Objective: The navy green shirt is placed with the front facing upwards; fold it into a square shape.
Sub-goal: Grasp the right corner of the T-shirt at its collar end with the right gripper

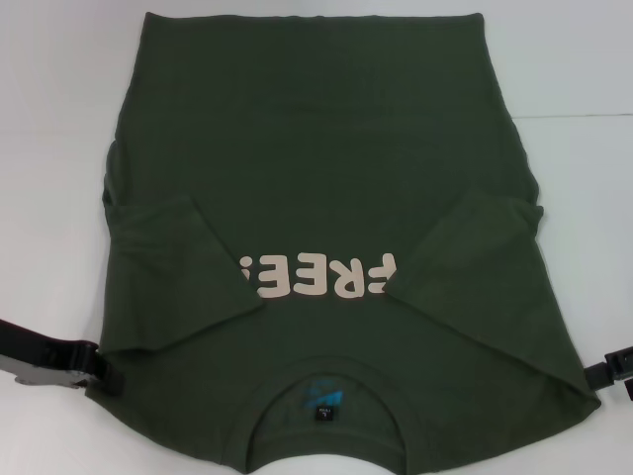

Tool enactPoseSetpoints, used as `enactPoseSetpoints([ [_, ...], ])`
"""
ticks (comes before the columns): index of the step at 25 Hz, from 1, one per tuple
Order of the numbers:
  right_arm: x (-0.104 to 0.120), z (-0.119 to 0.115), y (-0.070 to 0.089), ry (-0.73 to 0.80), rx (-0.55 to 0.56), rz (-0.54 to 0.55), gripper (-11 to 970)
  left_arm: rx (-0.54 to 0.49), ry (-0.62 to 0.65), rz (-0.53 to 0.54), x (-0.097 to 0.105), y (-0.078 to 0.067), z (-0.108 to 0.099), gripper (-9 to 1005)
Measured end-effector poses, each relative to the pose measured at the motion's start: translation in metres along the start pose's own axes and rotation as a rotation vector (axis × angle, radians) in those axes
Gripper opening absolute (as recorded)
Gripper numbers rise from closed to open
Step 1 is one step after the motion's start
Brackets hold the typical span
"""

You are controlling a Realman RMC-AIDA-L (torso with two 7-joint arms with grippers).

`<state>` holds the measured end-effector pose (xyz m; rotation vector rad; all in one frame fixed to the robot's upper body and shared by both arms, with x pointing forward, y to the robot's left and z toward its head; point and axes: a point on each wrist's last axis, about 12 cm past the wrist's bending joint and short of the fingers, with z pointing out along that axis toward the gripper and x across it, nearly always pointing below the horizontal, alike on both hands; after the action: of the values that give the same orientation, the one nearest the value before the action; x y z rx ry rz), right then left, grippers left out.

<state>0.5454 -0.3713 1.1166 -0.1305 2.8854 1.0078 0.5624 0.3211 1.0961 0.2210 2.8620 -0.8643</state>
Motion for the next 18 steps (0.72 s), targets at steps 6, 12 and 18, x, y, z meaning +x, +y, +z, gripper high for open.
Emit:
enactPoseSetpoints([
  [6,0.005,0.012,-0.006,0.006,0.0,0.005,898,0.0,-0.001,0.0,0.0,0.0,0.001,63],
  [12,0.005,0.019,-0.006,0.002,-0.001,-0.002,888,-0.001,-0.004,0.001,0.0,0.0,0.001,65],
  [18,0.005,0.023,-0.005,0.0,-0.007,-0.003,877,-0.001,-0.005,0.001,0.0,0.0,0.002,68],
])
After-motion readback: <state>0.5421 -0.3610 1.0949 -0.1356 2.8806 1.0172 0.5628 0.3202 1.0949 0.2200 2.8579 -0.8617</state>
